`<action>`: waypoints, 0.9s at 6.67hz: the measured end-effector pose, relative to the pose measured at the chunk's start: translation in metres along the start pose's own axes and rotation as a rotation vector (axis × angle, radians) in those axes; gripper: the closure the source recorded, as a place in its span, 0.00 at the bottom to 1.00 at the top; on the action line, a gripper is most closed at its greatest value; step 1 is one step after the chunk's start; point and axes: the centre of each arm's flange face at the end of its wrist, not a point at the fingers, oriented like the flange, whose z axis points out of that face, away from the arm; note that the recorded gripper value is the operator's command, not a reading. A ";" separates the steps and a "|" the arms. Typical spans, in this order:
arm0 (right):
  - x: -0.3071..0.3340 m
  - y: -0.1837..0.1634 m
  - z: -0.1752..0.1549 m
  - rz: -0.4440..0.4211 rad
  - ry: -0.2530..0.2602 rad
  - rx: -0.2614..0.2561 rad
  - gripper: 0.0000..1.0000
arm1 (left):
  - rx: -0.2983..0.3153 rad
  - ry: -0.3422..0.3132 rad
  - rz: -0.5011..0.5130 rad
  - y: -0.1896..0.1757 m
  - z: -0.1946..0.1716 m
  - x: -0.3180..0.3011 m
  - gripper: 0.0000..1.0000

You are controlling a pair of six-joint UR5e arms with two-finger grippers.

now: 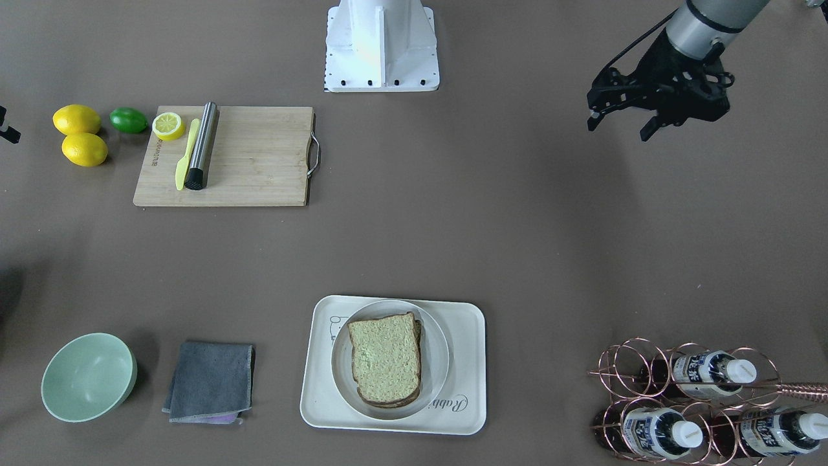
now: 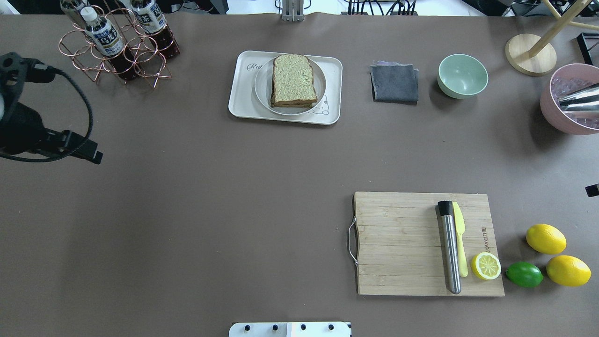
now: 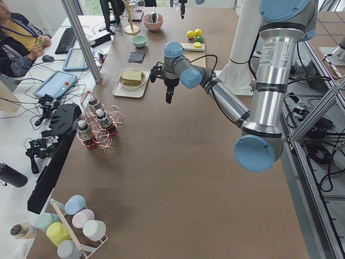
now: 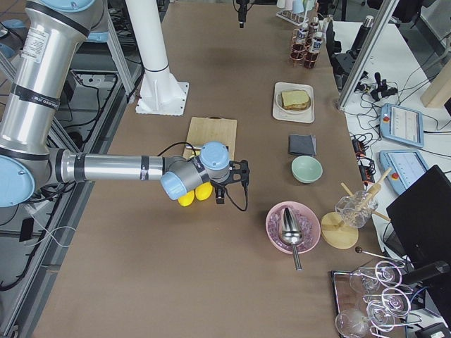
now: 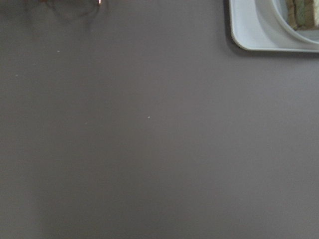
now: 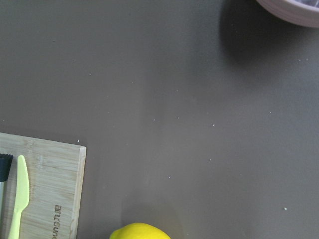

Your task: Make sandwich and place on tray

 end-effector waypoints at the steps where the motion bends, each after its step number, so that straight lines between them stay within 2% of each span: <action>1: 0.006 -0.001 -0.002 -0.012 0.022 0.004 0.00 | -0.002 -0.040 0.052 0.024 -0.016 -0.039 0.03; 3: 0.031 -0.008 -0.019 -0.057 0.100 0.002 0.00 | -0.005 -0.147 0.208 0.058 -0.047 -0.141 0.03; 4: 0.046 -0.015 -0.031 -0.080 0.144 -0.011 0.00 | -0.013 -0.183 0.260 0.064 -0.053 -0.185 0.03; 6: 0.075 -0.036 -0.063 -0.132 0.243 -0.054 0.00 | -0.058 -0.219 0.327 0.062 -0.043 -0.268 0.03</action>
